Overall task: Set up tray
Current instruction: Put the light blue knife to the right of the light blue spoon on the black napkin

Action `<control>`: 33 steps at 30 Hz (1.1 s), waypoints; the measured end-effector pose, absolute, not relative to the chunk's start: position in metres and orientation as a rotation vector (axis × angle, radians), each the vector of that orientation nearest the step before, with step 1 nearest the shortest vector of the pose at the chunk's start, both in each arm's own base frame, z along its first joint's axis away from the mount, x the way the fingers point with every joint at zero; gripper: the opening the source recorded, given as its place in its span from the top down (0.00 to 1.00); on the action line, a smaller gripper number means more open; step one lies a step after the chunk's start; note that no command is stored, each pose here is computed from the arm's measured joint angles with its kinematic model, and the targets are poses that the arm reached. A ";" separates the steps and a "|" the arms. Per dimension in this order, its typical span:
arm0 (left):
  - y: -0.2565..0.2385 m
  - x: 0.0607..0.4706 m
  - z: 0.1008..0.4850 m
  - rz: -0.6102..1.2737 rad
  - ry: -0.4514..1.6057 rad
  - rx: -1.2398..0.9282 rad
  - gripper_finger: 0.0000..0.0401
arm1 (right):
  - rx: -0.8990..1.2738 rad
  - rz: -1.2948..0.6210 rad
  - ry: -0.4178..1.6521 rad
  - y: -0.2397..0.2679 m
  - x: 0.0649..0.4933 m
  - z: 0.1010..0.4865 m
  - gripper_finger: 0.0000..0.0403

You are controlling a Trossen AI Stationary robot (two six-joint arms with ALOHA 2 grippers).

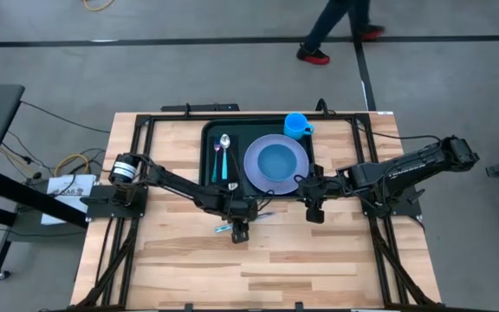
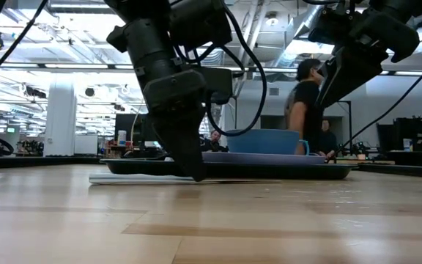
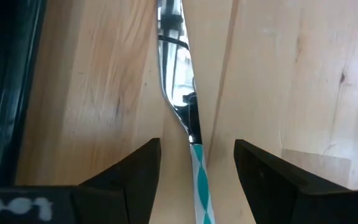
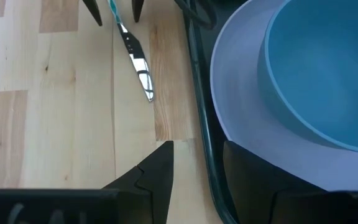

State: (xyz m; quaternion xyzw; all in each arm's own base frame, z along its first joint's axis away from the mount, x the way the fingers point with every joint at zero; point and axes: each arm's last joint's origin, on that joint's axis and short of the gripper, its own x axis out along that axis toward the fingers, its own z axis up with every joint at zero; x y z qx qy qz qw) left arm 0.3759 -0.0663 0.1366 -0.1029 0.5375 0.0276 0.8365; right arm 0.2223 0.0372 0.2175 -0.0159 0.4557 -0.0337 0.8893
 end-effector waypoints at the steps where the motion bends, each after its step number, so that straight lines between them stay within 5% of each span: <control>1: -0.067 0.375 0.137 0.058 1.140 -0.222 0.50 | -0.033 -0.070 0.946 0.037 0.222 0.217 0.67; 24: -0.077 0.363 0.133 0.124 1.248 -0.265 0.51 | -0.033 -0.070 0.947 0.037 0.222 0.217 0.67; 33: -0.075 0.363 0.132 0.180 1.247 -0.280 0.79 | -0.033 -0.070 0.947 0.037 0.222 0.217 0.67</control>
